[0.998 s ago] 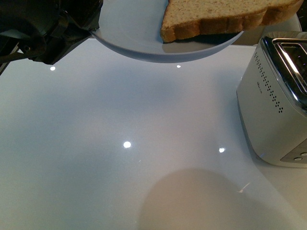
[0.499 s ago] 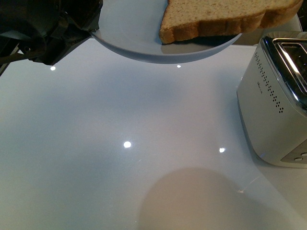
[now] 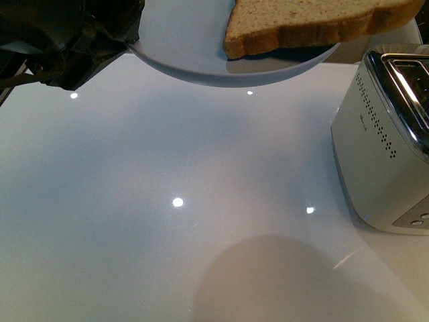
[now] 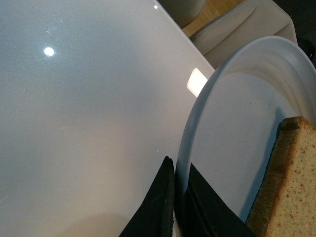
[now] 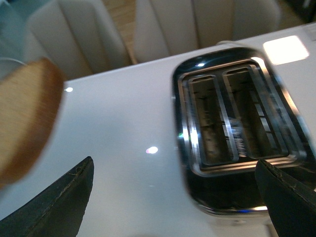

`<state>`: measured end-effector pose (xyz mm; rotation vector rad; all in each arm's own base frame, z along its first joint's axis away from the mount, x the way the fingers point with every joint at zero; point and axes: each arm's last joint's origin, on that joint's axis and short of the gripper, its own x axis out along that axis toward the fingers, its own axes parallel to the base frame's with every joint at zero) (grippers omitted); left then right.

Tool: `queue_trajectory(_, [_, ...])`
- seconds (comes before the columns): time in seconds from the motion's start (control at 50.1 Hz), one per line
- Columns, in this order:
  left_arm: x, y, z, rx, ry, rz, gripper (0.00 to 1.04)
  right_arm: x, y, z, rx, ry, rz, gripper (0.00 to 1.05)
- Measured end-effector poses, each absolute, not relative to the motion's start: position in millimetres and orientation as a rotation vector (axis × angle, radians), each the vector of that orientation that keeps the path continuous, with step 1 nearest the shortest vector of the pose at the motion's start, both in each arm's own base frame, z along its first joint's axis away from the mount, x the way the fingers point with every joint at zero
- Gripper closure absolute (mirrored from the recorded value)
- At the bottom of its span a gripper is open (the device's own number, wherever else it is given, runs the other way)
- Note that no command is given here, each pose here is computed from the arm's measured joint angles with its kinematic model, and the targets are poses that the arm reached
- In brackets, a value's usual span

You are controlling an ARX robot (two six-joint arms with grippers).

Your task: Left arm holds plate, right arm toasts bread

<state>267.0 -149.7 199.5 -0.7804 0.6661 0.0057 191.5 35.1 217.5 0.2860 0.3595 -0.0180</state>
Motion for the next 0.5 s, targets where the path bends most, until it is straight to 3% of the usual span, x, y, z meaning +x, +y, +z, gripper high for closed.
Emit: queue_trajectory(0.499, [267, -150, 200, -0.78, 0.666, 0.006, 1.02, 232, 86, 220, 0.713, 0.473, 0.208, 0.09])
